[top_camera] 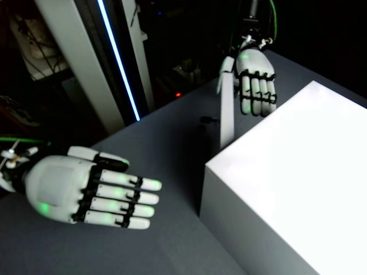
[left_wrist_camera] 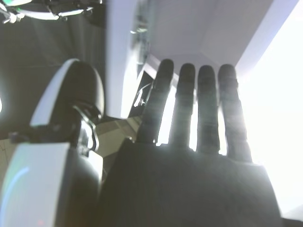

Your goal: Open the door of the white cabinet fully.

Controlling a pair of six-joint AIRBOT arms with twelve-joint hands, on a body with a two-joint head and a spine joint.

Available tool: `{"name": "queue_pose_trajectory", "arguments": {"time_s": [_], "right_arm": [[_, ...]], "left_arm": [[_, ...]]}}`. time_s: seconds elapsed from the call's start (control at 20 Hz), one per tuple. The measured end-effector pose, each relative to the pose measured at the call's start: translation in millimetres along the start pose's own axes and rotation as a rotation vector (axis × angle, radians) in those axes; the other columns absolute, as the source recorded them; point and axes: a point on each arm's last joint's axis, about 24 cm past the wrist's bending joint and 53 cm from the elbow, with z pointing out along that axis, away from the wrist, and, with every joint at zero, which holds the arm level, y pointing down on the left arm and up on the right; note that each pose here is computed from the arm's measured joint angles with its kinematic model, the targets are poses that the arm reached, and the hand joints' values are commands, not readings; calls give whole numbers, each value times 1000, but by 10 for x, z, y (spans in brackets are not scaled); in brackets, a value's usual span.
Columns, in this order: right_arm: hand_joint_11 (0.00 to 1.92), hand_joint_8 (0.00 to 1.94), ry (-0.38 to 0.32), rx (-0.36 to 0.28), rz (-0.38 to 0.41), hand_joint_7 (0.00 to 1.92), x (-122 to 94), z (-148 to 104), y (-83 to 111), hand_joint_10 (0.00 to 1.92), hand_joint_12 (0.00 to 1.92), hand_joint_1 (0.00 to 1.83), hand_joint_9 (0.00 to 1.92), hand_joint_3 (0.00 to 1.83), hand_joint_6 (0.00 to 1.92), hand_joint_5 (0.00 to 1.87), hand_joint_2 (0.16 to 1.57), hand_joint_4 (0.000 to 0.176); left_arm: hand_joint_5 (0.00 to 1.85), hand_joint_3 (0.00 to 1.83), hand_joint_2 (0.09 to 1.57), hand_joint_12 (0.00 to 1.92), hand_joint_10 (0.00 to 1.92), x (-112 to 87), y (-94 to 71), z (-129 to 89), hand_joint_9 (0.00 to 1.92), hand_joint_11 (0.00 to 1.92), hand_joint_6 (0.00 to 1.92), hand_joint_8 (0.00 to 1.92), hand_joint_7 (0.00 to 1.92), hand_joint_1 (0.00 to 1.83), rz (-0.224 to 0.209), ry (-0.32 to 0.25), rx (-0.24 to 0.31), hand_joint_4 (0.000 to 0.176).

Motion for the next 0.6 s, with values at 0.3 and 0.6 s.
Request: {"name": "queue_pose_trajectory", "arguments": {"time_s": [0.3, 0.6], "right_arm": [[201, 0, 0, 0, 2, 240, -2, 0, 0, 0, 10, 581, 212, 0, 0, 254, 1369, 0], [208, 0, -1, 1, 3, 240, -3, 0, -4, 1, 11, 575, 217, 1, 0, 249, 1372, 0]], "left_arm": [[105, 2, 1450, 87, 1, 159, -187, 114, 50, 81, 7, 1, 60, 88, -13, 54, 70, 0], [108, 0, 1451, 87, 3, 308, -231, 179, 69, 91, 4, 1, 71, 121, -18, 104, 87, 0]]}}
